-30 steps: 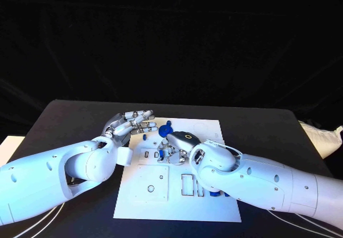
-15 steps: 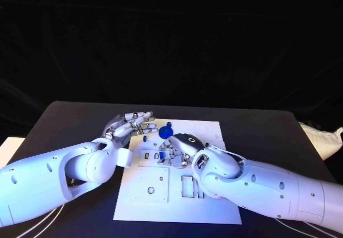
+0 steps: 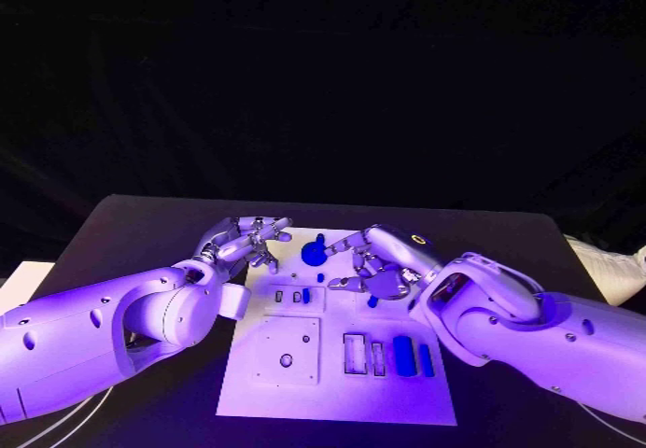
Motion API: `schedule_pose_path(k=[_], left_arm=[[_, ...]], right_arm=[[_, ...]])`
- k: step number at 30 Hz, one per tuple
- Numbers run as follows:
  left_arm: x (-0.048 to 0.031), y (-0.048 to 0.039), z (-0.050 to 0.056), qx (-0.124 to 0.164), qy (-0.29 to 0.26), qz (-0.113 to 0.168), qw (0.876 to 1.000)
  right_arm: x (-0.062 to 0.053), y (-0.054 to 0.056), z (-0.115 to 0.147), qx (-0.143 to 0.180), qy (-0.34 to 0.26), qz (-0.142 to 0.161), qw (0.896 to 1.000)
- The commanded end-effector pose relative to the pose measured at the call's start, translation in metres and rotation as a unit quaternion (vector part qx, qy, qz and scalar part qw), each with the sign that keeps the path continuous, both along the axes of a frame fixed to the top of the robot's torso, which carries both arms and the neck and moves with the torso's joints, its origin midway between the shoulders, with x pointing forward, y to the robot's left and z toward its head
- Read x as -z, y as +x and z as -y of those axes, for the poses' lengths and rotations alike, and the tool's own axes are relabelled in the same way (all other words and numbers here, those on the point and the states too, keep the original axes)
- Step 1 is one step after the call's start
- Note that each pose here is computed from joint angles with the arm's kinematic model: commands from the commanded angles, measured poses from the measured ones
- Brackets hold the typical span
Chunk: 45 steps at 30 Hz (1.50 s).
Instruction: Assemble the parts on the task board
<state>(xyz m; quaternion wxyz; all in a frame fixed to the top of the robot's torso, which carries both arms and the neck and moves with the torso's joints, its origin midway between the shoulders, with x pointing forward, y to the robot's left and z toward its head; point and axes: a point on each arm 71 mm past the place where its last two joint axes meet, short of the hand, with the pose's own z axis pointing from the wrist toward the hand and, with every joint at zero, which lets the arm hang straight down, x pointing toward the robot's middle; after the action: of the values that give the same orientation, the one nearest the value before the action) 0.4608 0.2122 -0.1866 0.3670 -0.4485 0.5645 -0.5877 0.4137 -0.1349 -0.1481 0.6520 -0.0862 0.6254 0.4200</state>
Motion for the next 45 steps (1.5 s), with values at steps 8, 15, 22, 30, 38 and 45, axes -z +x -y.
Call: schedule_pose_path(k=[8, 15, 22, 30, 38, 45], left_arm=[[-0.0072, 0.0115, -0.007, 0.117, 0.309, -0.076, 0.941], [-0.0176, 0.0231, -0.005, 0.155, 0.459, -0.103, 0.869], [-0.0221, 0.0343, 0.014, 0.159, 0.541, -0.086, 0.822], [-0.0223, 0.0431, 0.037, 0.176, 0.597, -0.071, 0.779], [-0.0199, 0.0461, 0.047, 0.197, 0.615, -0.073, 0.760], [-0.0170, 0.0487, 0.050, 0.211, 0.632, -0.076, 0.741]], right_arm=[[-0.009, 0.017, 0.064, 0.065, 0.040, -0.068, 0.995], [-0.007, 0.031, 0.097, 0.126, 0.042, -0.078, 0.988], [-0.004, 0.038, 0.103, 0.147, 0.038, -0.089, 0.984], [-0.002, 0.040, 0.101, 0.152, 0.037, -0.095, 0.983], [-0.002, 0.041, 0.097, 0.150, 0.038, -0.098, 0.983], [-0.001, 0.041, 0.094, 0.147, 0.038, -0.099, 0.983]])
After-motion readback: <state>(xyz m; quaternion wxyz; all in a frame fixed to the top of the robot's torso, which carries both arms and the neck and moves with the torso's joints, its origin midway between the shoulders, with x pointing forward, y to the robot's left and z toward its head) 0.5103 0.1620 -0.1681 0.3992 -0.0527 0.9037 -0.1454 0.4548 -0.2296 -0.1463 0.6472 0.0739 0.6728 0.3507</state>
